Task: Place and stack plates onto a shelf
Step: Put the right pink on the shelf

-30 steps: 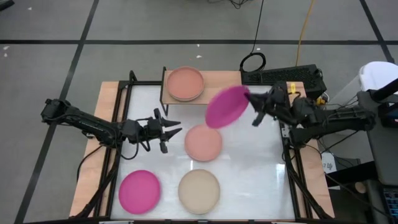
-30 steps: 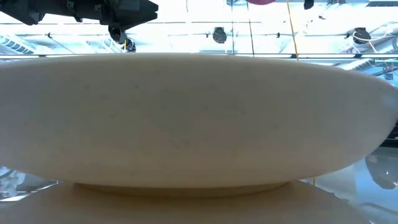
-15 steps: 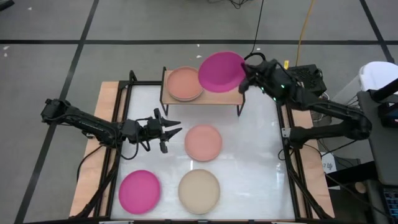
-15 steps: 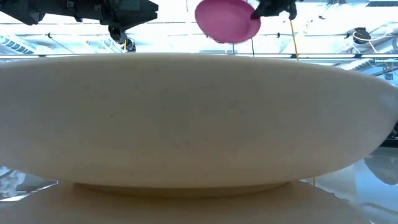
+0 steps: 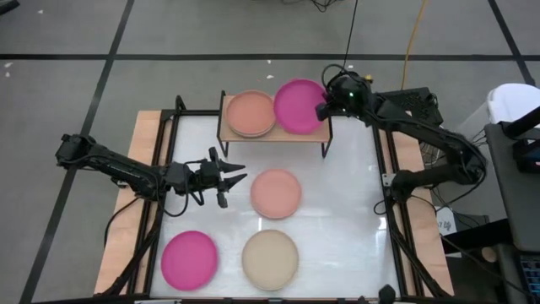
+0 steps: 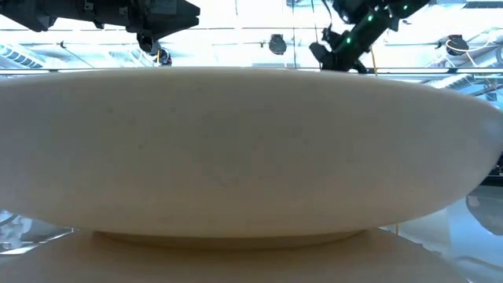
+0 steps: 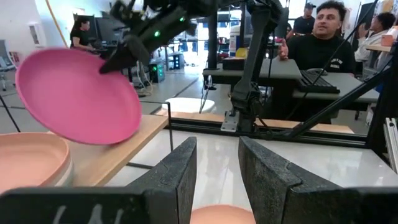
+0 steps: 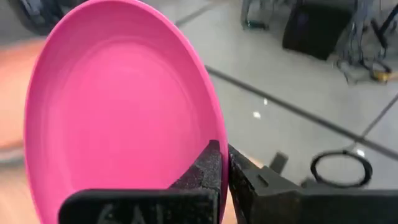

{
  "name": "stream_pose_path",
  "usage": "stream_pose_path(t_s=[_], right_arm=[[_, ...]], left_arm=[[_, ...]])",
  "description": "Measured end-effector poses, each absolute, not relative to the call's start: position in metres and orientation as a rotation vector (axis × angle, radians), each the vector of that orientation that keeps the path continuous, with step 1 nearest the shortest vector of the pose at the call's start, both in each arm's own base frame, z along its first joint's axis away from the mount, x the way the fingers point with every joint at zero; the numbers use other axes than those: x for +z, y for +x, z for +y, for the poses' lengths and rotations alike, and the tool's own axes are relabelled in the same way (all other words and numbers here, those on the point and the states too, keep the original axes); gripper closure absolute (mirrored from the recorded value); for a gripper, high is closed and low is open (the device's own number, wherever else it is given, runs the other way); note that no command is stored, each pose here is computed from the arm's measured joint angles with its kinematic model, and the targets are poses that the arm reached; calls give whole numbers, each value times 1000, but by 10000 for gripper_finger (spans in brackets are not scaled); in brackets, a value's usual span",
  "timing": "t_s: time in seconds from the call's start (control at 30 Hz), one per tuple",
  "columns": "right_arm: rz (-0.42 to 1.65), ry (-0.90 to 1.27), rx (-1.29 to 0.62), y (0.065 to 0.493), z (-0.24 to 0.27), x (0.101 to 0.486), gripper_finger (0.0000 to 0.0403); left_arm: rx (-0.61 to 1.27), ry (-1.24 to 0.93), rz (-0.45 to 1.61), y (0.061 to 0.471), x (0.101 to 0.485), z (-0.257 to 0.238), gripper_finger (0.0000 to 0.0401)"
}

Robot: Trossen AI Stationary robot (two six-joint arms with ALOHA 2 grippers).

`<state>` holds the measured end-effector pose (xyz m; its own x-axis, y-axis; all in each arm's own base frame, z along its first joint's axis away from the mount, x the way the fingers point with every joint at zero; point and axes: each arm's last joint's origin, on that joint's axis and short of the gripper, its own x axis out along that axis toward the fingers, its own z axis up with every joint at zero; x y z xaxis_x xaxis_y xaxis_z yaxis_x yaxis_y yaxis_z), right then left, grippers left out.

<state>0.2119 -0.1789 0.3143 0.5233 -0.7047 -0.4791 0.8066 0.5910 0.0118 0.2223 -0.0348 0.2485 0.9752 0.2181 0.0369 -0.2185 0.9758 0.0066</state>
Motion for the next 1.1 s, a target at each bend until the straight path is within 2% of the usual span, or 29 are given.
stream_pose_path(t_s=[0.27, 0.5, 0.8, 1.1], right_arm=[[561, 324, -945, 206, -202, 287, 402], [605, 344, -920, 202, -202, 275, 391], [644, 310, -896, 201, -201, 267, 366], [615, 268, -892, 198, -198, 275, 341]], left_arm=[[221, 22, -34, 222, 248, -35, 277], [221, 25, -28, 222, 248, -35, 277], [221, 21, -28, 222, 248, -35, 277], [221, 20, -28, 222, 248, -35, 277]])
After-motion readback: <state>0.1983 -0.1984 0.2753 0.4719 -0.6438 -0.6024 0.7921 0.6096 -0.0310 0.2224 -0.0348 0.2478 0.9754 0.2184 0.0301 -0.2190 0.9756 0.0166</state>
